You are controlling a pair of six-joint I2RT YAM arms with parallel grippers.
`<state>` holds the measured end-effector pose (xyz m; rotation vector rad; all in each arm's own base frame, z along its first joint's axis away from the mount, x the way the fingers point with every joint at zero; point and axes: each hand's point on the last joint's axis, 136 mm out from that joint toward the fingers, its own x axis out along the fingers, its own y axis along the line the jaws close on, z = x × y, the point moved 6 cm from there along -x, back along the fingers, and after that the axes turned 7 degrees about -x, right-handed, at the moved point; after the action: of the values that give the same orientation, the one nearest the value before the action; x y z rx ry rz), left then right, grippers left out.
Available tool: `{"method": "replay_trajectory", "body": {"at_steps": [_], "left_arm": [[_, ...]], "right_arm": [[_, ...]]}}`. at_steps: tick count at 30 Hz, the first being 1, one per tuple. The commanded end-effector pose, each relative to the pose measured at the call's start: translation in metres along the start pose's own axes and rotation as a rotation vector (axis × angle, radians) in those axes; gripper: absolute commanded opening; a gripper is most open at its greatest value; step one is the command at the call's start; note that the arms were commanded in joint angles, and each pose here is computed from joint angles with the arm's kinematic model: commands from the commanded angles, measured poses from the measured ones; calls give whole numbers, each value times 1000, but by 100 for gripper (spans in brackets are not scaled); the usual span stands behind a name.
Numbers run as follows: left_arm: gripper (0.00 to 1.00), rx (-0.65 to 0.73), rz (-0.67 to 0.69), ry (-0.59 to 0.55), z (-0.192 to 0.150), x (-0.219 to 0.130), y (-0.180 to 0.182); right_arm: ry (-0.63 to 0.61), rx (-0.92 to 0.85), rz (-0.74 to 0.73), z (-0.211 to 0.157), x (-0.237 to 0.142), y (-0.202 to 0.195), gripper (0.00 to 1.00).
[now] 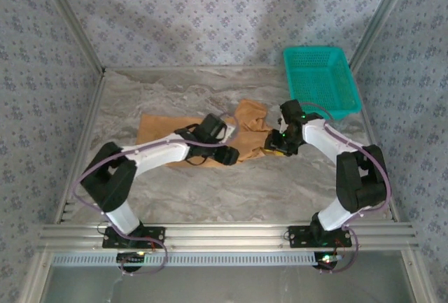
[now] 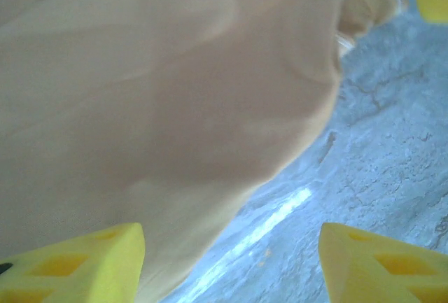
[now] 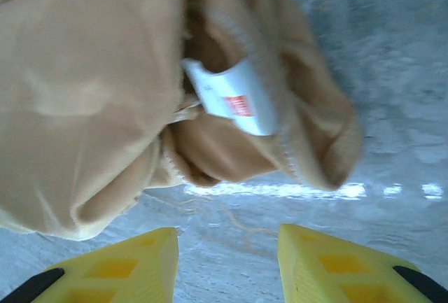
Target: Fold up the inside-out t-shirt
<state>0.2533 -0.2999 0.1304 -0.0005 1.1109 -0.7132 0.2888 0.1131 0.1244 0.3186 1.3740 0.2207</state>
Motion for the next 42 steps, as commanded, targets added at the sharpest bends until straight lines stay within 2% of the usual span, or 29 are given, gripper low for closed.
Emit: {"method": "replay_trajectory", "body": {"at_steps": [1, 7, 10, 12, 14, 15, 16, 19, 22, 24, 30, 35, 36, 37, 38, 39, 42], "left_arm": [[67, 177, 10, -71, 29, 11, -13], [68, 244, 47, 38, 26, 46, -18], [60, 247, 67, 82, 24, 53, -16], [44, 255, 82, 96, 25, 51, -15], [20, 254, 86, 107, 27, 47, -15], [7, 249, 86, 107, 30, 43, -15], [0, 241, 90, 101, 33, 38, -15], [0, 209, 86, 54, 46, 20, -14], [0, 174, 68, 6, 63, 0, -11], [0, 157, 59, -21, 72, -7, -6], [0, 117, 35, -48, 91, -12, 6], [0, 94, 21, -56, 99, -12, 12], [0, 88, 14, -60, 100, -13, 12], [0, 82, 17, -63, 100, -14, 14], [0, 76, 24, -67, 101, -15, 16], [0, 56, 41, -75, 103, -16, 22], [0, -46, 70, -111, 113, -23, 47]], "right_arm": [[-50, 15, 43, 4, -12, 1, 43], [-65, 18, 63, 4, -20, 0, 43], [-71, 23, 73, 5, -22, -2, 43], [-72, 21, 78, 6, -21, -1, 43], [-68, 22, 89, 5, -19, 1, 41], [-59, 25, 94, 4, -17, 3, 38], [-70, 20, 105, 5, -16, 6, 34], [-67, -9, 124, 5, -8, 20, 22], [-51, -25, 148, 4, 5, 36, 22], [-48, -30, 170, 5, 15, 46, 25], [-60, -16, 226, 12, 40, 77, 45], [-80, 12, 227, 20, 57, 96, 50], [-83, 18, 221, 21, 61, 99, 45], [-84, 24, 215, 23, 65, 99, 33], [-77, 32, 205, 23, 66, 98, 14], [-75, 33, 191, 22, 65, 96, 0], [-75, -8, 132, 5, 52, 86, 0]]}}
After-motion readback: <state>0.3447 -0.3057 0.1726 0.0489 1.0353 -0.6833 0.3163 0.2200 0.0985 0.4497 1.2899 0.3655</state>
